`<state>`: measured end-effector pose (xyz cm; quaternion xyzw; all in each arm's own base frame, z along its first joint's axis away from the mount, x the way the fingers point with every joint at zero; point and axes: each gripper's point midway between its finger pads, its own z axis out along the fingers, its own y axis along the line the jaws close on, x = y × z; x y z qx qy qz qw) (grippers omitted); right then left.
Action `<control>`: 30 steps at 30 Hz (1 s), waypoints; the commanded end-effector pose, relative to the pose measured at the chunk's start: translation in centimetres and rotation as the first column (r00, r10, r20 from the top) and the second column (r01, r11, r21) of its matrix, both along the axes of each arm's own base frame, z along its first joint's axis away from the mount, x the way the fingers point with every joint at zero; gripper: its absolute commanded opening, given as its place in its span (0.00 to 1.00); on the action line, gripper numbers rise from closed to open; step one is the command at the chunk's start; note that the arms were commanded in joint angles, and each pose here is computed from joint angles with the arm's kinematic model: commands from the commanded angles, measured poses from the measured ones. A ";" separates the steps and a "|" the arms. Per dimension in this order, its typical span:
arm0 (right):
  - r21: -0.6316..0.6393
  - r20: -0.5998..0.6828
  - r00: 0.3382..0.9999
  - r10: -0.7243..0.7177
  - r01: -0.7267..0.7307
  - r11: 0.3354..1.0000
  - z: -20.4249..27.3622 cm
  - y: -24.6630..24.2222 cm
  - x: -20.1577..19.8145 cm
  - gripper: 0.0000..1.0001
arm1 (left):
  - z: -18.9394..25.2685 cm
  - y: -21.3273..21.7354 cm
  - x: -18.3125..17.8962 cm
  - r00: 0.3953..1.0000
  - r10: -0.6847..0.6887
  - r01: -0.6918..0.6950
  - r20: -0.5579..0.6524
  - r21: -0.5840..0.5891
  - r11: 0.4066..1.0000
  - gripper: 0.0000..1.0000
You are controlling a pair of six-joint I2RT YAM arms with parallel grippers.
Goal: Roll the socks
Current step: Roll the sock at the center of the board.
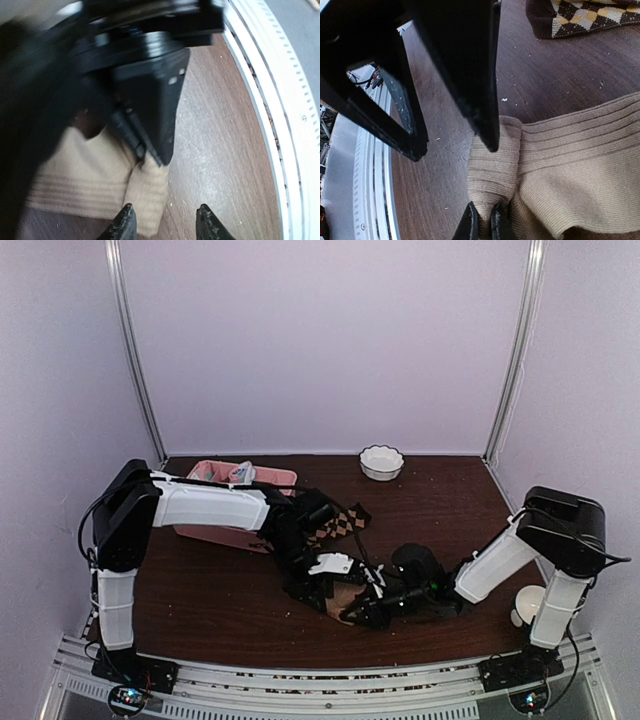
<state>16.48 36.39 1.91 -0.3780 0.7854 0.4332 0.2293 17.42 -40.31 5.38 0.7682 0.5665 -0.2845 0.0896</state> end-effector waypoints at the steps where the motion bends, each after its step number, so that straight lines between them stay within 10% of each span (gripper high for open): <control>1: -0.342 -0.258 0.961 -0.102 0.008 0.940 -8.8 -6.8 -4.0 0.00 | -1.8 -0.5 0.7 0.995 -0.058 0.057 0.084 0.012 0.998 0.41; 10: -0.316 -0.268 0.958 -0.104 0.014 0.949 -8.2 -6.4 -3.9 0.00 | -4.2 -0.7 0.7 0.988 -0.094 0.086 0.122 0.069 0.994 0.33; 16: -0.271 -0.238 0.962 -0.135 0.068 0.960 -7.1 -5.8 -2.9 0.19 | -5.3 -0.2 0.4 0.992 -0.088 0.078 0.089 0.109 0.991 0.01; 30: -0.106 0.338 0.914 -0.225 0.274 0.956 1.2 -7.7 0.2 0.48 | -7.1 3.0 -3.0 0.952 0.072 0.039 -0.298 0.352 0.935 0.00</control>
